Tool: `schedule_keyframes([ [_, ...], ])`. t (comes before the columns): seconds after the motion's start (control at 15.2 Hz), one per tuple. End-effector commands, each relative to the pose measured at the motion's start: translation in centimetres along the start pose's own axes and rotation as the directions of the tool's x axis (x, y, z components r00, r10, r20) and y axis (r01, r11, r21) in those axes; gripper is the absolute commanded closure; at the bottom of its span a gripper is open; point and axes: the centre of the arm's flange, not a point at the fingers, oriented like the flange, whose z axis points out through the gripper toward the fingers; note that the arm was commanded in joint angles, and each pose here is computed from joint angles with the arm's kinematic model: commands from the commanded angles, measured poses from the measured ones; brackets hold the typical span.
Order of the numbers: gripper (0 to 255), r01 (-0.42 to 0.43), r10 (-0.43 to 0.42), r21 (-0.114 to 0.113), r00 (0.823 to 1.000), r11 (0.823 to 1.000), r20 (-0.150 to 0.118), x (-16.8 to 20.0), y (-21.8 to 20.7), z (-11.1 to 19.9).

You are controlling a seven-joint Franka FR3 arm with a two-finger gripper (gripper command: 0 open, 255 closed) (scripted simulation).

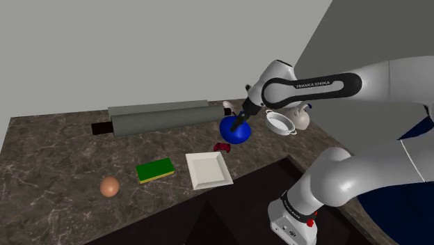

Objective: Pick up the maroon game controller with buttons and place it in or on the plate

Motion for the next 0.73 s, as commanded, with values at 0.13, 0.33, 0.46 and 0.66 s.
schedule_keyframes([
  [0.13,0,0.081,-0.080,0.033,0.996,0.996,-0.027,0.6,0.9,5.3],
  [0.33,0,0.141,-0.138,0.058,0.989,0.988,-0.046,1.2,1.3,9.2],
  [0.46,0,0.163,-0.159,0.067,0.986,0.984,-0.053,1.5,1.4,10.6],
  [0.66,0,0.163,-0.159,0.067,0.986,0.984,-0.053,1.6,1.3,12.2],
])
